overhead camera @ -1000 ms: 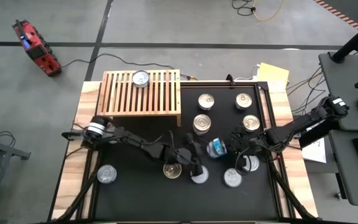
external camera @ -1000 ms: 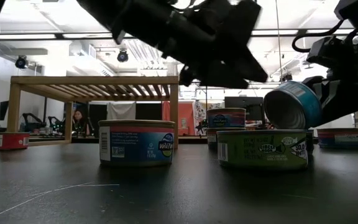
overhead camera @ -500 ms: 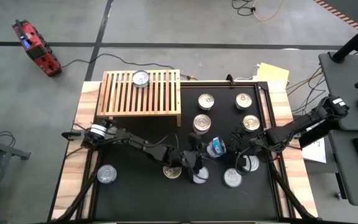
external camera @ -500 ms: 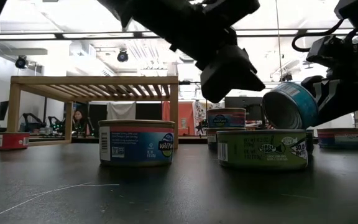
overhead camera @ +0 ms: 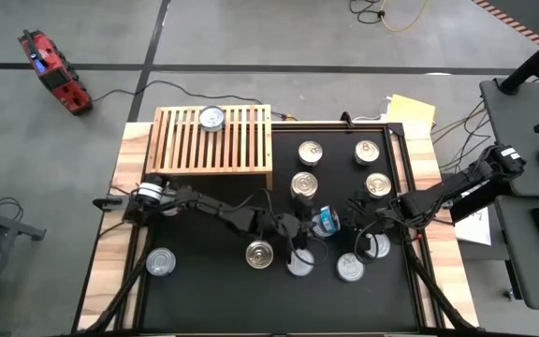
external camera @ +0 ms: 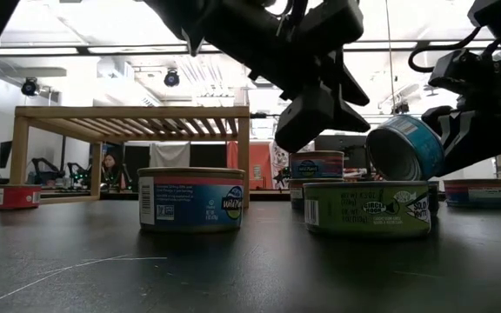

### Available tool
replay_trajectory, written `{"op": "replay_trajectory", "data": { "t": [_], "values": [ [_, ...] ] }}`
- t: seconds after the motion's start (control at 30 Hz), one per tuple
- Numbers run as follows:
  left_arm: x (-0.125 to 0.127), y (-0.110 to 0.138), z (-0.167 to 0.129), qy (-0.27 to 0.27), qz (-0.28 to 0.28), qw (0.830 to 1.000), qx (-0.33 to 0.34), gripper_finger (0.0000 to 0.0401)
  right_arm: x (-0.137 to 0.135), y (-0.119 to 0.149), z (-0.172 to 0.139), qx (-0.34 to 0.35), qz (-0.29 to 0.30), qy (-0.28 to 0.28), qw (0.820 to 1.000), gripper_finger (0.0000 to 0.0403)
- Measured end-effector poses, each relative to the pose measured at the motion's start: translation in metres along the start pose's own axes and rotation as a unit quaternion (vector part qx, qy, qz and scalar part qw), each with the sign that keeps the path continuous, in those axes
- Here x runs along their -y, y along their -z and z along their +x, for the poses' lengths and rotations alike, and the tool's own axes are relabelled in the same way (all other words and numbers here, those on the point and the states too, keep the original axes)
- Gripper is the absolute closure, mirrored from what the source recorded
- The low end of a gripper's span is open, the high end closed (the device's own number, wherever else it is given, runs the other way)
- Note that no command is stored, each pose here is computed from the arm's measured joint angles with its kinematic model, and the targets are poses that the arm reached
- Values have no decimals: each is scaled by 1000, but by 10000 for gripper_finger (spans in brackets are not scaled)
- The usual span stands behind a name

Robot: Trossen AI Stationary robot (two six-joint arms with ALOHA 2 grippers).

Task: Stack canned seafood by type on shelf
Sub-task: Put the yellow blue tuna can on the shelf

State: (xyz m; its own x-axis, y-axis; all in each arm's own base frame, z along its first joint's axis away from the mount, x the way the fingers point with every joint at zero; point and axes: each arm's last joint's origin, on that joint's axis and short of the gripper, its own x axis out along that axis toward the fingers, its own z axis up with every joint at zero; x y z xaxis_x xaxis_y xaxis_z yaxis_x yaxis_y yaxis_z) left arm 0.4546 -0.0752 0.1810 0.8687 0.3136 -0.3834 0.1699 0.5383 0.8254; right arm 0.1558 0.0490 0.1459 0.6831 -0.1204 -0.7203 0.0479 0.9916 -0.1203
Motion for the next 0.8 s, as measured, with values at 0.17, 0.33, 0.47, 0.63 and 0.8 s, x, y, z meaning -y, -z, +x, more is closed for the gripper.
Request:
{"op": "replay_trajectory", "data": {
  "t": [0.17,0.33,0.47,0.63,0.8],
  "values": [
    [-5,2,3,5,-5,1000,12,197,0,-2,0,7,3,-2,1000,369],
    [-6,1,4,20,-7,999,34,197,0,-2,0,9,3,-2,1000,369],
    [-8,4,5,20,5,999,31,197,0,-1,0,7,3,-2,1000,369],
    [-9,11,8,25,1,1000,14,197,0,-2,0,7,3,-2,1000,369],
    [-6,12,7,32,-23,999,2,197,0,-5,-4,12,8,-3,1000,369]
  ]
}}
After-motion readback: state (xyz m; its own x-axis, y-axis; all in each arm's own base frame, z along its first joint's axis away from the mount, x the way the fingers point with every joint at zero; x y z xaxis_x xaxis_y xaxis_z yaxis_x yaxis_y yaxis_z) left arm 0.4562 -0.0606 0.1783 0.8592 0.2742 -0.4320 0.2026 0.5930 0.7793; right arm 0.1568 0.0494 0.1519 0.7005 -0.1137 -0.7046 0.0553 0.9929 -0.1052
